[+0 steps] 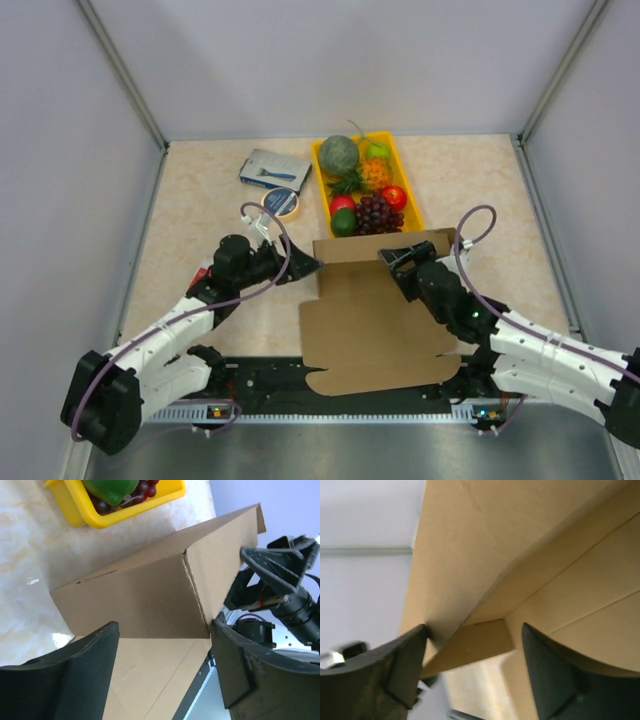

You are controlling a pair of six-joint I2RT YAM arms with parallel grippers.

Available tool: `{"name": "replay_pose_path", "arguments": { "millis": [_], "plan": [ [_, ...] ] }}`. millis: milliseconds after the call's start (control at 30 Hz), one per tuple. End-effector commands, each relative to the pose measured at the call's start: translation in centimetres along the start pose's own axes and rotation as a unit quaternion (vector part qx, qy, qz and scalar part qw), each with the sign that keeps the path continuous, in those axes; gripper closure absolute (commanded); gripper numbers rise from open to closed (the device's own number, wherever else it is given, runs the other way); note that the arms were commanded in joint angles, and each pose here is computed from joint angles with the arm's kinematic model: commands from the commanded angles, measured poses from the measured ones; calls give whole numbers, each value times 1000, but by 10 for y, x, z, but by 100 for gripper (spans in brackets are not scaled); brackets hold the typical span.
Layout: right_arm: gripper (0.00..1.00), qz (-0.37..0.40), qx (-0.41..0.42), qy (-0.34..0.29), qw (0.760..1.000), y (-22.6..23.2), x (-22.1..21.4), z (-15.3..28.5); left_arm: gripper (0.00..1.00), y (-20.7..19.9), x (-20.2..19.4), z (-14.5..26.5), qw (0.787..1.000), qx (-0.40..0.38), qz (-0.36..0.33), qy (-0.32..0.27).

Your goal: Fold the paper box

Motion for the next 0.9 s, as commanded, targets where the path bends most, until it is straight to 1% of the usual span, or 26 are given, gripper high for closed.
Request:
{"name": "replay_pose_path", "arguments": {
  "millis": [0, 33, 67, 100, 133, 167, 200, 233, 300, 333, 367, 400, 433, 467, 500, 533, 567, 600, 633, 700, 733, 767, 800, 833, 867],
  "plan": [
    [14, 201, -12, 20, 979, -23, 8, 14, 17, -13, 16, 11, 998, 25, -58, 6],
    [3, 230, -2, 37, 972, -22, 10, 18, 13, -15, 19, 13, 997, 27, -78, 3],
    [1, 257, 17, 42, 965, -16, 13, 23, 12, -17, 21, 16, 996, 32, -87, 6],
    [1, 319, 36, 47, 946, -16, 19, 30, 12, -18, 21, 18, 995, 38, -91, 14],
    [1, 346, 47, 65, 935, -16, 21, 37, 12, -23, 26, 20, 993, 31, -116, 11],
    [1, 370, 56, 71, 925, -11, 24, 43, 12, -25, 28, 21, 991, 32, -126, 13],
    [1, 416, 70, 76, 904, -12, 32, 53, 12, -26, 29, 23, 990, 36, -136, 15],
    [1, 440, 85, 103, 888, -12, 32, 60, 12, -28, 31, 26, 987, 39, -155, 18],
    [1, 480, 108, 113, 863, -1, 41, 76, 12, -31, 36, 30, 983, 52, -174, 11],
    [1, 492, 87, 113, 859, -5, 49, 85, 12, -33, 37, 32, 980, 56, -193, 11],
    [1, 491, 95, 101, 860, 5, 55, 94, 13, -36, 38, 34, 977, 68, -200, 19],
    [1, 502, 94, 98, 854, 8, 59, 99, 14, -35, 40, 35, 973, 98, -210, 7],
    [1, 508, 85, 96, 852, 10, 62, 102, 14, -38, 34, 34, 968, 99, -231, 16],
    [1, 506, 89, 83, 854, 22, 67, 109, 14, -37, 29, 33, 964, 113, -240, 17],
    [1, 498, 78, 73, 860, 27, 70, 112, 14, -39, 25, 34, 960, 119, -251, 7],
    [1, 488, 52, 36, 870, 34, 77, 113, 15, -42, 13, 31, 952, 138, -275, -3],
    [1, 482, 37, 22, 875, 43, 83, 121, 15, -45, 6, 32, 948, 139, -286, -18],
    [1, 471, 26, 7, 882, 48, 87, 123, 16, -36, -8, 27, 945, 149, -291, -26],
    [1, 468, 6, -24, 883, 53, 94, 125, 17, -35, -18, 25, 939, 167, -297, -44],
    [1, 479, -17, -41, 877, 67, 99, 130, 22, -25, -29, 18, 931, 200, -301, -54],
    [1, 484, -31, -62, 872, 71, 103, 129, 25, -27, -33, 14, 927, 204, -308, -56],
    [1, 485, -37, -72, 871, 78, 106, 131, 25, -19, -34, 7, 915, 246, -315, -59],
    [1, 495, -51, -74, 864, 80, 105, 128, 25, -20, -35, 2, 911, 258, -316, -60],
    [1, 498, -60, -85, 861, 81, 107, 127, 26, -28, -32, -5, 912, 257, -311, -71],
    [1, 495, -66, -97, 861, 83, 110, 128, 25, -28, -31, -9, 909, 270, -308, -76]
  ]
}}
Point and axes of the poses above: each gripper's point midway between its finger pads, its own z axis back along the fingers, its own y axis along the line the jaws close on, x = y × z, the point moved 10 cm from there along z, back along the fingers, and after that the axes turned 6 degrees about -z, right-handed, at the moved point
